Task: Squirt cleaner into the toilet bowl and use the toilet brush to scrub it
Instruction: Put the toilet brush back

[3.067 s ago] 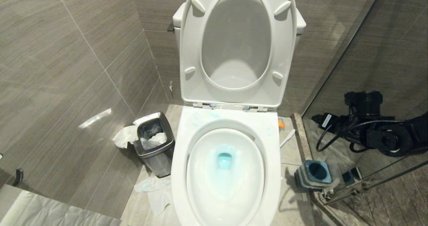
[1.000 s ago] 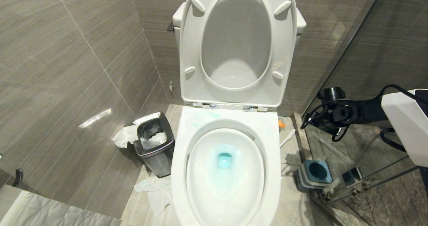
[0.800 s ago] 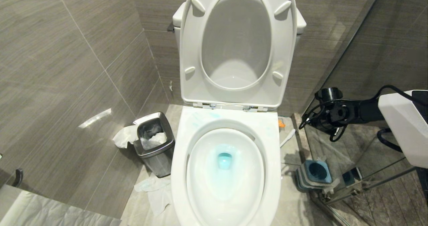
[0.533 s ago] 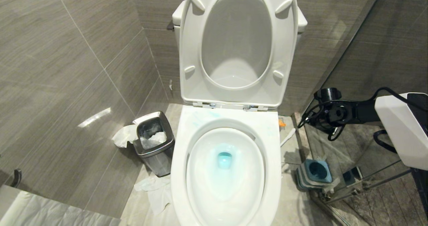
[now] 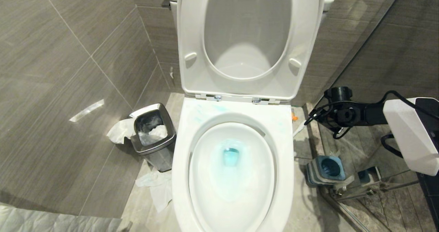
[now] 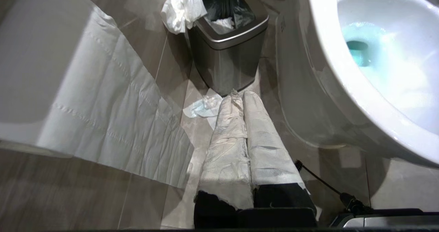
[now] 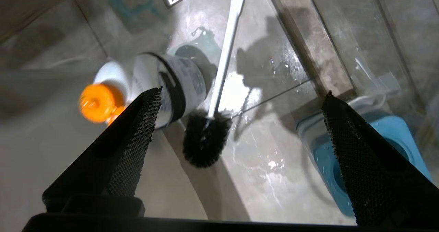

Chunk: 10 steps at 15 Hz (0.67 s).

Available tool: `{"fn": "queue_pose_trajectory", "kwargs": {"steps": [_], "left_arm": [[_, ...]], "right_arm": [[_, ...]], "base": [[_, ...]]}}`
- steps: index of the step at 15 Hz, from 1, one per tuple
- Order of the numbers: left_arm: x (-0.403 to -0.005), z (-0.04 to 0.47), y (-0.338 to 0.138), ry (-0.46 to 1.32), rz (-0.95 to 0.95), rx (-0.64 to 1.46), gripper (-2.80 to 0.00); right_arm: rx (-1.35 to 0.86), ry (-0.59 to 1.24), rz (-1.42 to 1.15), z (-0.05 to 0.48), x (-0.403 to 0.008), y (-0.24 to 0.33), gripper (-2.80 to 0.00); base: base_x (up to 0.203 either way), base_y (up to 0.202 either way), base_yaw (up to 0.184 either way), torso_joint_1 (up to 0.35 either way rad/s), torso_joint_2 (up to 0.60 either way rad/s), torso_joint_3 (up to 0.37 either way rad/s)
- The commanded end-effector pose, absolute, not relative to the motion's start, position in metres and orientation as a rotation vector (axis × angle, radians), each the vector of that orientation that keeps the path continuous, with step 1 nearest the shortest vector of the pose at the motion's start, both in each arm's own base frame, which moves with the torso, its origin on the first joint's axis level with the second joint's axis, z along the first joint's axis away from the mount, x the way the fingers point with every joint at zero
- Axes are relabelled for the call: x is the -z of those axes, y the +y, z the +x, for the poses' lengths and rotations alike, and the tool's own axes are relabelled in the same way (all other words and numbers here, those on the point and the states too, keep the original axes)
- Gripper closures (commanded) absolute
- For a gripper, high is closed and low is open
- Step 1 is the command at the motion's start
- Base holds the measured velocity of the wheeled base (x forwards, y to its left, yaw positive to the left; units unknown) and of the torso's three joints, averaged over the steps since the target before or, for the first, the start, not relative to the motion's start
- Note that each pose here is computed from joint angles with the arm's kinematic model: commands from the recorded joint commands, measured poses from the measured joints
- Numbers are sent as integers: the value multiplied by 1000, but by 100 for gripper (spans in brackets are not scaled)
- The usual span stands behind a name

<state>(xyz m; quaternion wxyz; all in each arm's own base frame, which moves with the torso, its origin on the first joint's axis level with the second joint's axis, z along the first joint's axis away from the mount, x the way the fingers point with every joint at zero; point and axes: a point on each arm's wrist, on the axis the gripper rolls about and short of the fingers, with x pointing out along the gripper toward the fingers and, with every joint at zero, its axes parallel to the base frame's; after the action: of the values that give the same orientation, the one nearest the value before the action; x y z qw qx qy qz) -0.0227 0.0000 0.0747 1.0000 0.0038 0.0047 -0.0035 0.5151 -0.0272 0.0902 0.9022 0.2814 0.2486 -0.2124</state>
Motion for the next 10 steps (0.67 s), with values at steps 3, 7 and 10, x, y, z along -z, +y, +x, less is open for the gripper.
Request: {"fn": "queue_pose_trajectory", "kwargs": {"steps": [3, 7, 10], "left_arm": [[-74, -22, 0, 12, 8, 8, 0], [-74, -22, 0, 12, 8, 8, 0], [-74, -22, 0, 12, 8, 8, 0]], "right_arm": [[423, 459, 644, 513, -106, -42, -280], [312, 490, 763, 513, -108, -46, -280], [284, 507, 778, 515, -101, -50, -280]], "base": [[0, 0, 0, 2, 2, -194], [0, 0, 0, 2, 2, -202], [0, 0, 0, 2, 1, -198]]}}
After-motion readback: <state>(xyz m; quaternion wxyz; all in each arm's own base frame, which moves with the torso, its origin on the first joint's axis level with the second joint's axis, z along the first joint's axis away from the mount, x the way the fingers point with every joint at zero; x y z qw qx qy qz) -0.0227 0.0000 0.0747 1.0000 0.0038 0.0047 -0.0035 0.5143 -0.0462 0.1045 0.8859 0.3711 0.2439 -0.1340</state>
